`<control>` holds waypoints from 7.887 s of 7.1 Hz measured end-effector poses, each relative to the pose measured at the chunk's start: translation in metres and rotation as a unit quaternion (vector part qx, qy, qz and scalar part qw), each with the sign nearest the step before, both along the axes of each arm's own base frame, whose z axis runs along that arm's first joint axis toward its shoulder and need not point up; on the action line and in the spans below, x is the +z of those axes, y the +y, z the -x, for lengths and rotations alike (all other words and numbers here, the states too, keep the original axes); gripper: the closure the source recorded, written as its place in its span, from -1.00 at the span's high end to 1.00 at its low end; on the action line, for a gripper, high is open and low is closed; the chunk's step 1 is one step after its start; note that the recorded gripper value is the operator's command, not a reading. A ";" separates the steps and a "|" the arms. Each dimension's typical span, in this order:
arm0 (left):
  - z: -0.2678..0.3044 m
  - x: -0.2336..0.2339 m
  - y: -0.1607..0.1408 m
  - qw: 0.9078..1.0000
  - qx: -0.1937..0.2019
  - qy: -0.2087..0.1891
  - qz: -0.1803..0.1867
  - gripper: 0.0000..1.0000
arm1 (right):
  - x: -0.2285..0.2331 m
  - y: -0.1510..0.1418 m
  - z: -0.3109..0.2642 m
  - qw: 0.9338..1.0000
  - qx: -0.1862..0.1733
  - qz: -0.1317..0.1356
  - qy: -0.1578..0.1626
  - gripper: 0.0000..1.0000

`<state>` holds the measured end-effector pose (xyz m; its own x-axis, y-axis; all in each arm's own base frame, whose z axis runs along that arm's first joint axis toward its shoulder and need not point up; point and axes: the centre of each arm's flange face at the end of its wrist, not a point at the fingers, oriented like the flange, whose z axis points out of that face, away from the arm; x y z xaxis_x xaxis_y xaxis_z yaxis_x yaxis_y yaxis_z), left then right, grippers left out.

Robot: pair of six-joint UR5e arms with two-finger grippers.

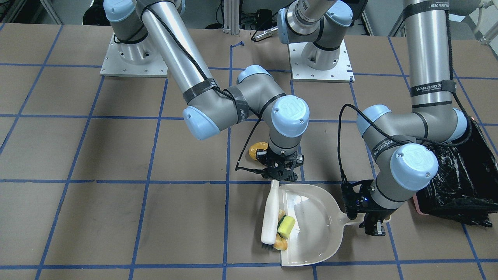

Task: Sweep and dump trash into bin
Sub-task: 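Carry the brush with the right gripper toward the sponge and peel, then sweep the sponge and peel into the dustpan with the right gripper's brush, then sweep the yellow potato into the dustpan with the brush in the right gripper, then lift the brush with the right gripper while the left carries the dustpan to the bin, then tilt the dustpan over the black trash bag with the left gripper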

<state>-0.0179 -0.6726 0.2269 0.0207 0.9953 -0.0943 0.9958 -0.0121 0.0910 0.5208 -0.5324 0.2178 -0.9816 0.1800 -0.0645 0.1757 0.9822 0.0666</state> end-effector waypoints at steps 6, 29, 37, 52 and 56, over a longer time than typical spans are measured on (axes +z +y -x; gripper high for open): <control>0.000 0.005 0.003 1.000 -0.004 0.001 0.002 -0.82 | 0.049 0.000 -0.014 1.000 -0.006 -0.015 0.011 -1.00; -0.007 0.008 0.232 1.000 0.000 -0.011 -0.026 -0.90 | 0.016 0.163 -0.062 0.997 -0.050 -0.005 -0.052 -1.00; -0.030 0.041 0.209 1.000 0.016 -0.010 0.002 -1.00 | 0.074 0.102 0.034 0.998 -0.035 -0.029 0.030 -1.00; -0.340 0.221 0.141 0.916 0.034 -0.371 -0.148 -1.00 | 0.032 -0.086 0.579 0.991 0.081 -0.078 0.071 -1.00; -0.271 0.235 0.103 0.880 0.017 -0.455 -0.135 -1.00 | 0.030 -0.078 0.582 0.988 0.083 -0.095 0.083 -1.00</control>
<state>0.2528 -0.5695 0.4624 -0.0645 0.9805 0.1857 0.5124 -0.1271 0.8493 -0.0607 -0.6106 0.2474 -0.9927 0.0095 0.1202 0.0380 0.9707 0.2372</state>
